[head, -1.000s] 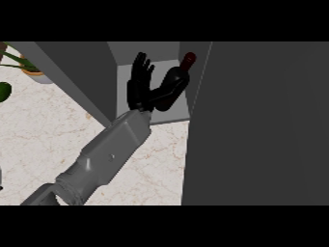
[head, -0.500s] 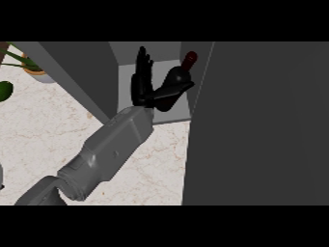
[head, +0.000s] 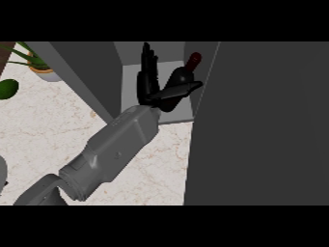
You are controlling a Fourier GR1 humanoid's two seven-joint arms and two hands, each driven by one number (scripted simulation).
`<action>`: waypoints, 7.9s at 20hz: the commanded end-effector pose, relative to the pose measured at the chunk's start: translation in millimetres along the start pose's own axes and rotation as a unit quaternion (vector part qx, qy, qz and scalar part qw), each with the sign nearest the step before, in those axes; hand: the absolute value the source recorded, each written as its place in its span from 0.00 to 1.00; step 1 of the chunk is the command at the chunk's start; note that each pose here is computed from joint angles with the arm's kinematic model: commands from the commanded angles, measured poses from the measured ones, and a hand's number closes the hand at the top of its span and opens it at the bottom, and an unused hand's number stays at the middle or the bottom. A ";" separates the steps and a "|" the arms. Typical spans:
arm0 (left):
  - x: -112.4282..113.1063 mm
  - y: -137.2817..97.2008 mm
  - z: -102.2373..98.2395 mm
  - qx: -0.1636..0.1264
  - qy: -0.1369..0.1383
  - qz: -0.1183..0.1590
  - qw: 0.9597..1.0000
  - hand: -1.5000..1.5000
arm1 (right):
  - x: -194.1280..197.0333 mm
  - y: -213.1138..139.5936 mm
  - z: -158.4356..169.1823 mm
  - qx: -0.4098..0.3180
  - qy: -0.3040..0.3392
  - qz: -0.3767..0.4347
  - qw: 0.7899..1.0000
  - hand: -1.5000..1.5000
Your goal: Pick up the wine, place it into the cabinet and close the cabinet
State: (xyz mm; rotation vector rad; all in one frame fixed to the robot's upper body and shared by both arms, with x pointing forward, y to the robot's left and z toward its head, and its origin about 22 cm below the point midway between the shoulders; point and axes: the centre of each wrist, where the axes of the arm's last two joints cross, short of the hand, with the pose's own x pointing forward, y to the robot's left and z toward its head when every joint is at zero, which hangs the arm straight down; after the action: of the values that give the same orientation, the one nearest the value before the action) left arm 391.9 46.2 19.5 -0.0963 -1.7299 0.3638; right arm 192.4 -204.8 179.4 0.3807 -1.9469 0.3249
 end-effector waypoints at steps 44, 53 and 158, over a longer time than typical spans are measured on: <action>19.1 76.6 125.6 -0.192 -0.025 0.048 0.980 0.00 | 21.3 -0.5 25.8 -0.066 0.015 0.040 0.997 0.00; 68.3 124.6 159.7 -0.244 -0.010 0.072 0.967 1.00 | 34.0 -9.8 26.3 0.068 0.028 0.070 0.995 1.00; 214.9 402.3 167.2 -0.176 -0.039 0.026 0.983 0.00 | -80.4 18.1 -272.2 0.253 0.182 -0.083 0.946 1.00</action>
State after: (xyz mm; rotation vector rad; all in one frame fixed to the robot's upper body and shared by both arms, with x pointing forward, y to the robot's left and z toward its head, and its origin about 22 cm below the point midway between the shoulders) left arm 124.7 447.0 71.8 -0.3957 -1.7990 0.1091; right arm 400.6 6.3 198.4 0.9839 -1.2939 1.0301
